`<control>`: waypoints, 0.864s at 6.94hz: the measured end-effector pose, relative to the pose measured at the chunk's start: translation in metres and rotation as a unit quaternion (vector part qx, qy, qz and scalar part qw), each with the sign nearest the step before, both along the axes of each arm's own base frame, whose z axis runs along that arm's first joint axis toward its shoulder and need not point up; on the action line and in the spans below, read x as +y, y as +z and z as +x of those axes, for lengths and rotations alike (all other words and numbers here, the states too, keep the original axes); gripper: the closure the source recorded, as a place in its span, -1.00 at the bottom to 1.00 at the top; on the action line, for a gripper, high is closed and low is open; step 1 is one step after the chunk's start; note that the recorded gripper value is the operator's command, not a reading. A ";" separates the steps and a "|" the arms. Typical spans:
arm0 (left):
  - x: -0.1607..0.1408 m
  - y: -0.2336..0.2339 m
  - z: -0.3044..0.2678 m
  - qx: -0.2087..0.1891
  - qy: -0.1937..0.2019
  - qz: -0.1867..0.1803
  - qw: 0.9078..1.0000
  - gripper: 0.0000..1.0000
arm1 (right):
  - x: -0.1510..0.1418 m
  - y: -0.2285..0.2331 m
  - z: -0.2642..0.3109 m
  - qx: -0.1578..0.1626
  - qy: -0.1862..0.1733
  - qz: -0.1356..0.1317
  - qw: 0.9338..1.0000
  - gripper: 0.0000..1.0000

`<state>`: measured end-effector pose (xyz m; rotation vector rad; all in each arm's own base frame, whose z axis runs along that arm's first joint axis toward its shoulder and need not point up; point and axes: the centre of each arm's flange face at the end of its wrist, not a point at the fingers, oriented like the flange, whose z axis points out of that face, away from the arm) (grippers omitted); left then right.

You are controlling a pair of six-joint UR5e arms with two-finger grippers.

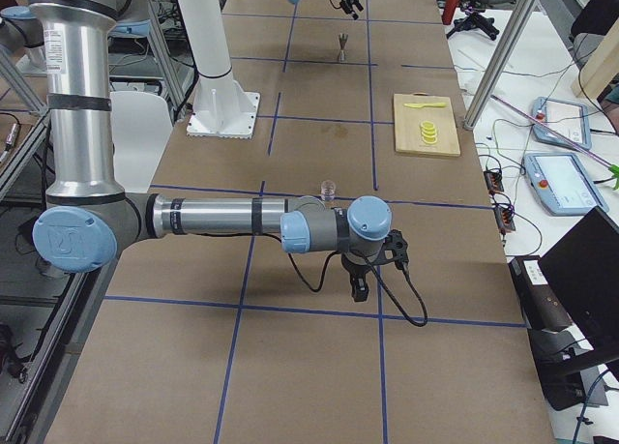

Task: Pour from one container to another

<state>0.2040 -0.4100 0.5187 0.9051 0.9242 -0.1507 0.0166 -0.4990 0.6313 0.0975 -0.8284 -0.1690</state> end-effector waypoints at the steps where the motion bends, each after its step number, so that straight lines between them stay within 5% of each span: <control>1: 0.024 -0.004 0.011 0.019 -0.018 -0.002 1.000 -1.00 | 0.000 0.000 -0.004 0.001 -0.004 0.007 1.000 -1.00; 6: 0.094 -0.008 0.084 0.008 -0.115 0.046 0.992 -1.00 | 0.001 0.004 -0.018 0.012 -0.021 0.015 1.000 -1.00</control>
